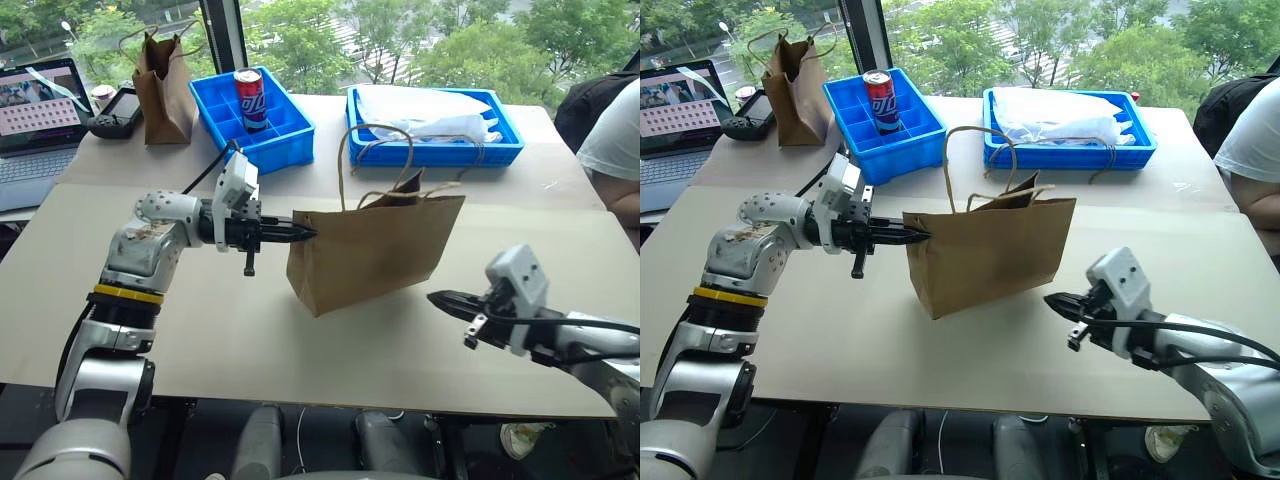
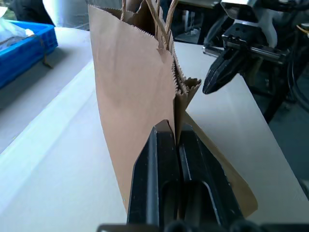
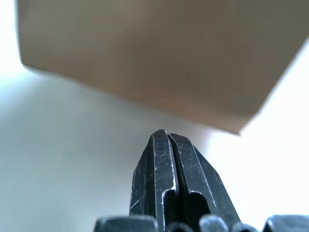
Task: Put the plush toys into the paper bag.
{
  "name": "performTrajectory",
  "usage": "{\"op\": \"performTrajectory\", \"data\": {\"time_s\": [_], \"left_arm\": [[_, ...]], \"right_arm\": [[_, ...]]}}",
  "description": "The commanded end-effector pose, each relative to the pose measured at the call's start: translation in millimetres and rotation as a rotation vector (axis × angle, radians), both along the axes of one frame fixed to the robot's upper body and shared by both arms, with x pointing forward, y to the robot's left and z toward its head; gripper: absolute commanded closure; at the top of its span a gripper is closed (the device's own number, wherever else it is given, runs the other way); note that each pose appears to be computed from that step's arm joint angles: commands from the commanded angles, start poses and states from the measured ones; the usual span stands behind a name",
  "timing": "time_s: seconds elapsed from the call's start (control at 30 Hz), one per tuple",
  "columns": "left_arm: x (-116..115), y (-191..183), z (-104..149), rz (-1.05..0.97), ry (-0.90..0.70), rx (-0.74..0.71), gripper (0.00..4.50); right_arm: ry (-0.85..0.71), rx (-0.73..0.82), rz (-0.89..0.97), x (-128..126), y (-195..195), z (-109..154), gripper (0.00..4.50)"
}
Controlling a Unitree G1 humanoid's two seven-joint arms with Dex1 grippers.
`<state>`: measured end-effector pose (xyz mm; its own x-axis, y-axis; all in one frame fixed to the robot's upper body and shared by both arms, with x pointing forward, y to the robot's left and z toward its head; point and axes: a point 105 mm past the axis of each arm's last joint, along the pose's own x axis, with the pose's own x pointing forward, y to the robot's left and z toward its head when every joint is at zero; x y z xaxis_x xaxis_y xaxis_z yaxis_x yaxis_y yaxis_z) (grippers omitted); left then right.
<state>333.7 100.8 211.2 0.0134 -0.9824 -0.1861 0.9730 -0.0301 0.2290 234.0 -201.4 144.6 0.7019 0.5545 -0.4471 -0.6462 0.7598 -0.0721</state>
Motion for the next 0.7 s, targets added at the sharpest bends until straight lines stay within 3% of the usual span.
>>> {"op": "performTrajectory", "data": {"time_s": [0.03,0.3,0.47,0.7], "left_arm": [[8,-3,11,-0.109,-0.182,0.083,4.45],[25,-9,29,-0.213,-0.734,0.290,4.45],[29,-14,50,-0.157,-0.662,0.139,4.45],[33,-5,33,-0.107,-0.494,0.090,4.45]], "right_arm": [[-0.027,-0.052,-0.100,-3,-29,6,4.50],[-0.077,-0.090,-0.244,1,-57,7,4.50],[-0.107,-0.050,-0.192,7,-44,15,4.50],[-0.122,-0.041,-0.142,17,-33,21,4.50]]}}
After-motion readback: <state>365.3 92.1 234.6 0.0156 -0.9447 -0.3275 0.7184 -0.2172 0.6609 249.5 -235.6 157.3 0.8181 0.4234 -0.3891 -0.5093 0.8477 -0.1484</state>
